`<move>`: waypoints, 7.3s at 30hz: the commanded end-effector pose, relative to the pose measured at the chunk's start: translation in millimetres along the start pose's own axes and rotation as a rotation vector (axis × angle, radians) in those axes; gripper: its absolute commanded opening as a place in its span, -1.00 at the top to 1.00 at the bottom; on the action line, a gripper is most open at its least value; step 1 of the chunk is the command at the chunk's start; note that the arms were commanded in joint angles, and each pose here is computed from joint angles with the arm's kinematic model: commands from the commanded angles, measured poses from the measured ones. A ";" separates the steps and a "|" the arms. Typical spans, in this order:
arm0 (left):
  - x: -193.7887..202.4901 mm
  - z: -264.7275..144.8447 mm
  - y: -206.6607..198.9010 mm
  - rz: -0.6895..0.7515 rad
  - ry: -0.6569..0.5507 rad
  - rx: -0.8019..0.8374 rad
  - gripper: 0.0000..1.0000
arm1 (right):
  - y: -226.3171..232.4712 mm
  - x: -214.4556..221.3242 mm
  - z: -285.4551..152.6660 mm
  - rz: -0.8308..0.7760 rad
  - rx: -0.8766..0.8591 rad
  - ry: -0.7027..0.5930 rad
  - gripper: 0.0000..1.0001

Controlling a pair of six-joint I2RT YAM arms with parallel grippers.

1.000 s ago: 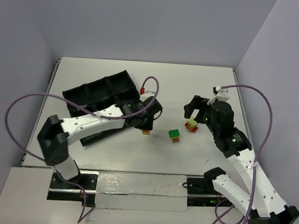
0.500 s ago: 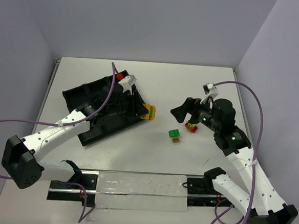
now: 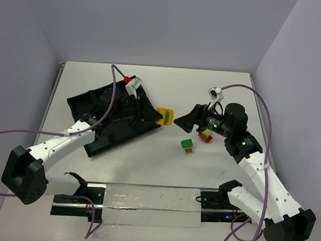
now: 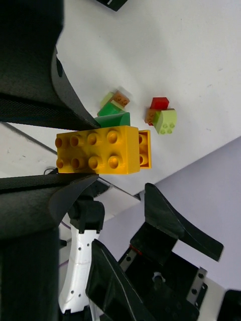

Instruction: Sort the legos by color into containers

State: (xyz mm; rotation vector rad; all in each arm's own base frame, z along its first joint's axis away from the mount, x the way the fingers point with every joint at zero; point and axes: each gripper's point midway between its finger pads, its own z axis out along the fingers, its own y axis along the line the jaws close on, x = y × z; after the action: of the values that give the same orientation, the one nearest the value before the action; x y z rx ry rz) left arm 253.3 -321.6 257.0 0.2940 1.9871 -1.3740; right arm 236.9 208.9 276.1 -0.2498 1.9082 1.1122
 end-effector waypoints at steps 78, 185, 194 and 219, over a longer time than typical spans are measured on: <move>-55.7 -56.5 -44.6 -0.232 -0.109 0.397 1.00 | 40.2 -17.8 15.8 0.208 -0.456 -0.058 1.00; -67.2 -63.3 -48.7 0.611 -0.214 0.201 -0.65 | 69.4 -44.6 14.9 0.366 -0.489 0.302 1.00; -48.6 -51.5 -74.3 0.774 -0.242 0.257 -0.74 | 64.7 -45.1 20.8 0.439 -0.460 0.337 1.00; -32.5 -25.2 -84.6 0.882 -0.240 0.334 -0.64 | 72.6 -33.9 20.0 0.428 -0.470 0.410 1.00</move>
State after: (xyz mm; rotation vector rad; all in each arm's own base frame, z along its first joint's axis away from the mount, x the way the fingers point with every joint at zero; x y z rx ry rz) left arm 224.1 -324.3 316.1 0.9675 1.2932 -1.0657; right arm 236.4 254.8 325.1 -0.2574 2.1204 1.9210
